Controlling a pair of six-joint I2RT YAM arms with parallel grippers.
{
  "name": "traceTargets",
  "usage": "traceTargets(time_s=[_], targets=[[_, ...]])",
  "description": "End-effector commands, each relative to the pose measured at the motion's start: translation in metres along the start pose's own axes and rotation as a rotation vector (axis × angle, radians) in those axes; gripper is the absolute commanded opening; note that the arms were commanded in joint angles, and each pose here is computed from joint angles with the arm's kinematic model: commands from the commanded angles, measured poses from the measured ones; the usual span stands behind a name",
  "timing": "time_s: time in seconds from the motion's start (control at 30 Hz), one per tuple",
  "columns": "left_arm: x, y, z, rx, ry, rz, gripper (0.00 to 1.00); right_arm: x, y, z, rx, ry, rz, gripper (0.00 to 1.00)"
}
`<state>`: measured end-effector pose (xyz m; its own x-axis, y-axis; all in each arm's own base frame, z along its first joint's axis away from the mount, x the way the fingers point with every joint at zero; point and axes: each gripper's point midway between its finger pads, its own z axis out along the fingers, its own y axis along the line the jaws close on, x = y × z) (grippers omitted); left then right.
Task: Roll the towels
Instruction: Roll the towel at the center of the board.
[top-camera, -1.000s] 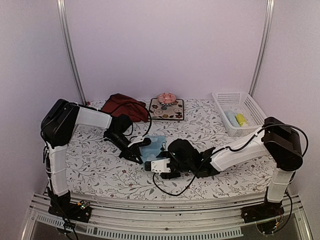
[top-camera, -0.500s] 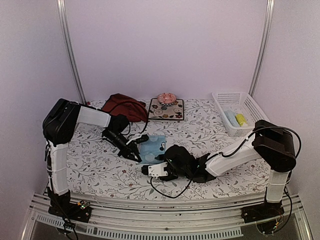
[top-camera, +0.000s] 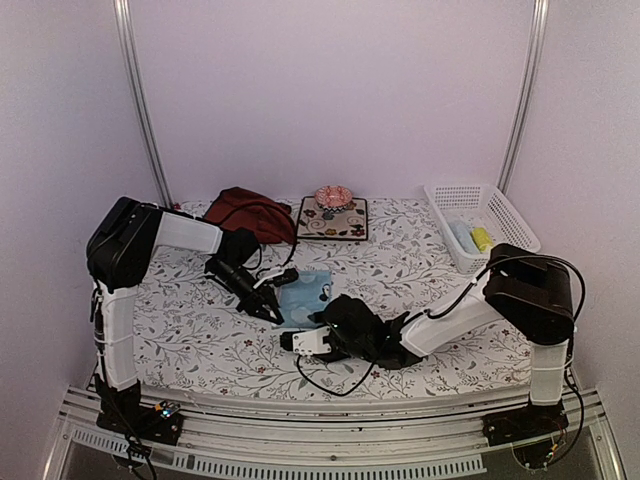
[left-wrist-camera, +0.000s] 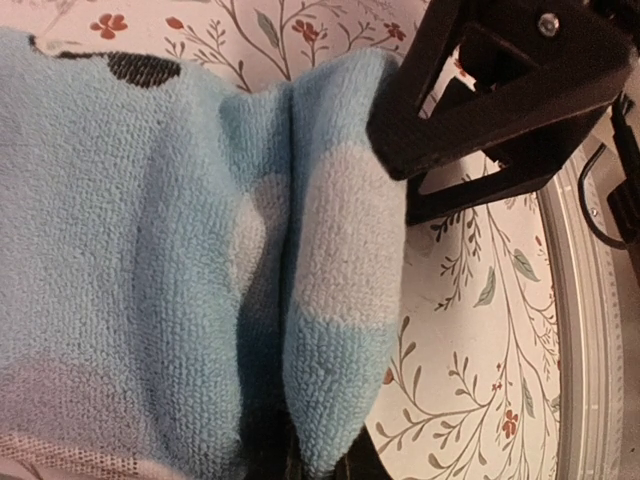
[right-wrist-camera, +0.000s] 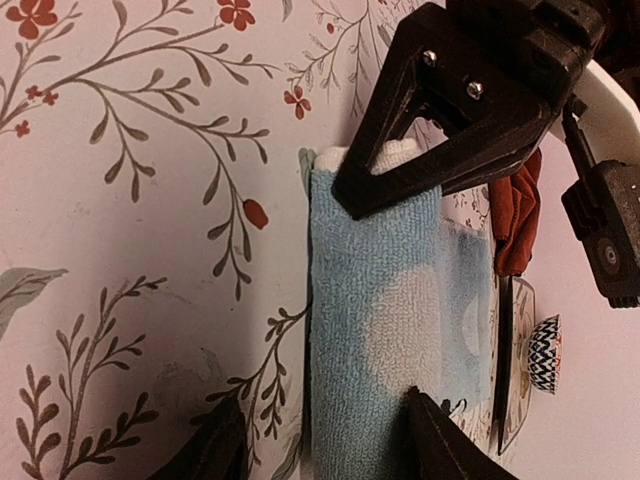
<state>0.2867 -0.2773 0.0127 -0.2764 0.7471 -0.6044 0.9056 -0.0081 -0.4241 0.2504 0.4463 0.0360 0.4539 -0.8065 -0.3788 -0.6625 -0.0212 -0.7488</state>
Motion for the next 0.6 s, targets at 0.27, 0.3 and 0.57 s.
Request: traceTargets(time_s=[0.27, 0.3, 0.57], targets=[[0.024, 0.012, 0.013, -0.033, 0.1, -0.018, 0.0, 0.013, 0.009, 0.018, 0.005, 0.068, -0.005, 0.43], [0.024, 0.012, 0.013, -0.032, 0.099, -0.015, 0.0, 0.016, 0.009, 0.02, -0.001, 0.076, 0.006, 0.4], [0.023, 0.01, 0.012, -0.031, 0.096, -0.003, 0.04, 0.026, 0.005, 0.028, -0.05, 0.114, 0.093, 0.22]])
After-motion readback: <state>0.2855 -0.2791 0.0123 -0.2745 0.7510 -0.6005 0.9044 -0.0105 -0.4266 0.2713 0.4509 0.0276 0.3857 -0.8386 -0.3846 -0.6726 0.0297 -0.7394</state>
